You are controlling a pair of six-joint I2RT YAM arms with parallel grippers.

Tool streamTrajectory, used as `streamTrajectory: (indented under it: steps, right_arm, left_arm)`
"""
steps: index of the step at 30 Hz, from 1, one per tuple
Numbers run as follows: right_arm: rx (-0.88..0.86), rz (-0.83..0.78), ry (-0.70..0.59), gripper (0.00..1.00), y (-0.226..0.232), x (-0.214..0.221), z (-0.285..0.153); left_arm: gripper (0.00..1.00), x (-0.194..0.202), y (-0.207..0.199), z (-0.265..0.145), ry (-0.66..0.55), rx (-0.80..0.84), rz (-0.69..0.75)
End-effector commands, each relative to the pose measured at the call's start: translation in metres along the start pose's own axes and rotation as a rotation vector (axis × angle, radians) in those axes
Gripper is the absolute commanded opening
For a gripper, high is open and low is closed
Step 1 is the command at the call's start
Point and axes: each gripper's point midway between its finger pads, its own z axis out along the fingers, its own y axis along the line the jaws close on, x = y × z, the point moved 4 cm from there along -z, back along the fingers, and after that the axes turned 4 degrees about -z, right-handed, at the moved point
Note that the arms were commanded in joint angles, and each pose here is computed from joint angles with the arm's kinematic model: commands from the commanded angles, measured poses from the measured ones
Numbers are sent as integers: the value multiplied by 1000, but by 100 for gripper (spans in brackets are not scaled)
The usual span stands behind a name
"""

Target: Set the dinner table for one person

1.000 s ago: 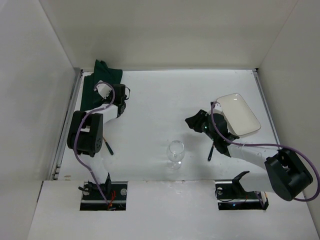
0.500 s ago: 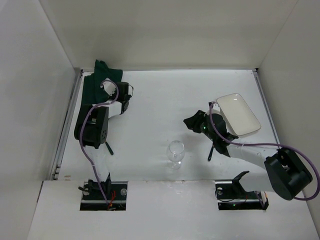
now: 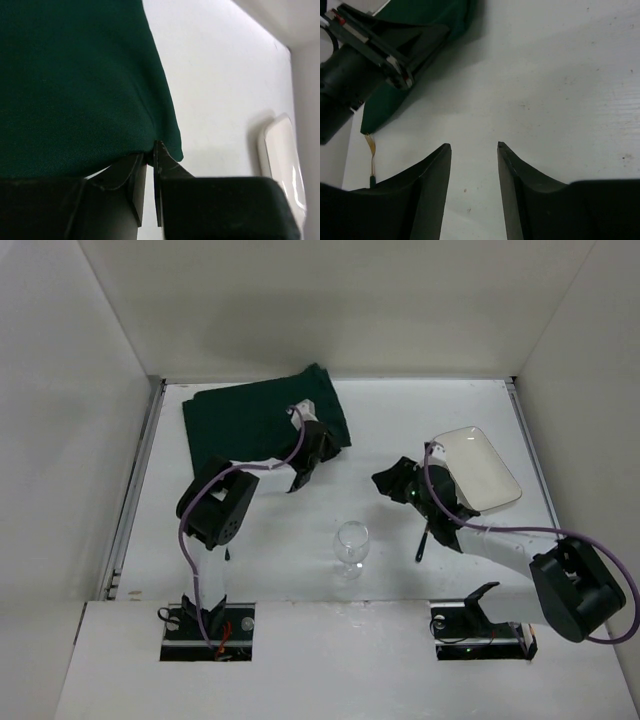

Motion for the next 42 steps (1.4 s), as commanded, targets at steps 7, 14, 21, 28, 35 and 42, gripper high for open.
streamTrajectory:
  steps: [7, 14, 21, 28, 35, 42]
  right_arm:
    - [71, 21, -81, 64, -16, -22, 0]
    - [119, 17, -53, 68, -25, -14, 10]
    - [159, 99, 10, 74, -28, 1, 36]
    - [190, 226, 47, 64, -28, 2, 70]
    - [213, 298, 73, 45, -26, 0, 97]
    - [235, 321, 113, 50, -33, 6, 105]
  left_arm:
    - [29, 55, -70, -53, 134, 232, -167]
    - [49, 30, -87, -91, 84, 334, -202]
    - [50, -8, -19, -125, -43, 214, -228]
    - [50, -26, 116, -160, -200, -201, -227]
    - [51, -33, 176, -183, -240, -356, -264]
    - [49, -7, 197, -212, -176, -404, -284]
